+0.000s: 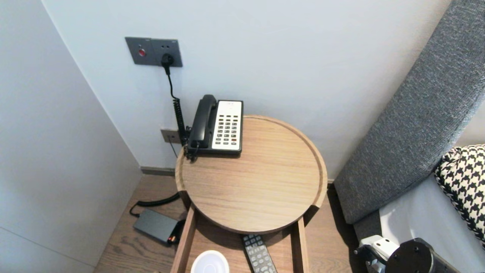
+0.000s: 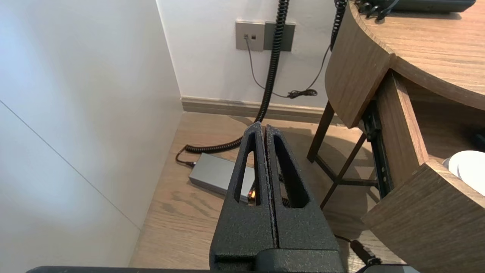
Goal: Close the nightstand drawer
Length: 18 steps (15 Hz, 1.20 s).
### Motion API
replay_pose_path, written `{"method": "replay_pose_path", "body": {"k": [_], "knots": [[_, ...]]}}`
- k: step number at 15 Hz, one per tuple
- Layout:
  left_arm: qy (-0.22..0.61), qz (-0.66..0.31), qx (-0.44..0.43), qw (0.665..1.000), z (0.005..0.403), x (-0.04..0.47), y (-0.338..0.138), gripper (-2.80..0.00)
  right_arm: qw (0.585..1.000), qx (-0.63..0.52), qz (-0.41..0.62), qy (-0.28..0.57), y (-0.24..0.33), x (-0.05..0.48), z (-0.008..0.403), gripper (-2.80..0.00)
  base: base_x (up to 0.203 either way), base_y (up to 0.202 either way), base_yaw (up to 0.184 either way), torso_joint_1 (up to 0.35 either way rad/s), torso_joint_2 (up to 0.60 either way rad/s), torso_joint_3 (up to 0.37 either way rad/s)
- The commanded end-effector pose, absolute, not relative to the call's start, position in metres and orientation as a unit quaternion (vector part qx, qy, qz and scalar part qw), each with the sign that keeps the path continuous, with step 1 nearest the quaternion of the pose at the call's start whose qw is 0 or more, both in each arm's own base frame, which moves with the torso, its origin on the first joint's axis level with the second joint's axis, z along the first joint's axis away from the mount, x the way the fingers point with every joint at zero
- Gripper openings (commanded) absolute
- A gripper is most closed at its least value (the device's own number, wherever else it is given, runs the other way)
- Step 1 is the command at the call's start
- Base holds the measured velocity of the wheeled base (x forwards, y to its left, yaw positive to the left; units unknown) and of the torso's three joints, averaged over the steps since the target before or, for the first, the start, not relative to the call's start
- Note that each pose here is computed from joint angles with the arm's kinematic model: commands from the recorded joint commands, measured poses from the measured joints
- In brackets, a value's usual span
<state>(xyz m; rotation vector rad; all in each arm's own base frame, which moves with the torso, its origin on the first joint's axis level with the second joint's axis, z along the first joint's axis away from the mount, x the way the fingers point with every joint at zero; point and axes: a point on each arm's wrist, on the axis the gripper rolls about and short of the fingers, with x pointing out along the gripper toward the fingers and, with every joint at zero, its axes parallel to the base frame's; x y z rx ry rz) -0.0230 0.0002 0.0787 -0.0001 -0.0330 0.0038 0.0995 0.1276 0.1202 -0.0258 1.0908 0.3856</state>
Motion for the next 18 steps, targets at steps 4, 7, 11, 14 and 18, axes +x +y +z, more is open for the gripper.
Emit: {"method": "replay_pose_path", "body": {"k": [4, 7, 11, 14, 18], "knots": [[-0.012, 0.002, 0.0, 1.0, 0.076, -0.022, 0.0, -2.8, 0.829, -0.03, 0.205, 0.519, 0.145, 0.097, 0.12, -2.8, 0.0, 0.0, 0.0, 0.0, 0.0, 0.0], [-0.012, 0.002, 0.0, 1.0, 0.076, -0.022, 0.0, -2.8, 0.827, -0.03, 0.208, 0.521, 0.148, 0.096, 0.12, -2.8, 0.0, 0.0, 0.0, 0.0, 0.0, 0.0], [-0.012, 0.002, 0.0, 1.0, 0.076, -0.022, 0.0, -2.8, 0.822, -0.05, 0.219, 0.523, 0.156, 0.091, 0.116, -2.8, 0.0, 0.0, 0.0, 0.0, 0.0, 0.0], [-0.012, 0.002, 0.0, 1.0, 0.076, -0.022, 0.0, -2.8, 0.823, -0.053, 0.218, 0.522, 0.161, 0.093, 0.116, -2.8, 0.0, 0.0, 0.0, 0.0, 0.0, 0.0], [-0.012, 0.002, 0.0, 1.0, 0.076, -0.022, 0.0, -2.8, 0.827, -0.046, 0.228, 0.512, 0.17, 0.096, 0.123, -2.8, 0.0, 0.0, 0.0, 0.0, 0.0, 0.0]]}}
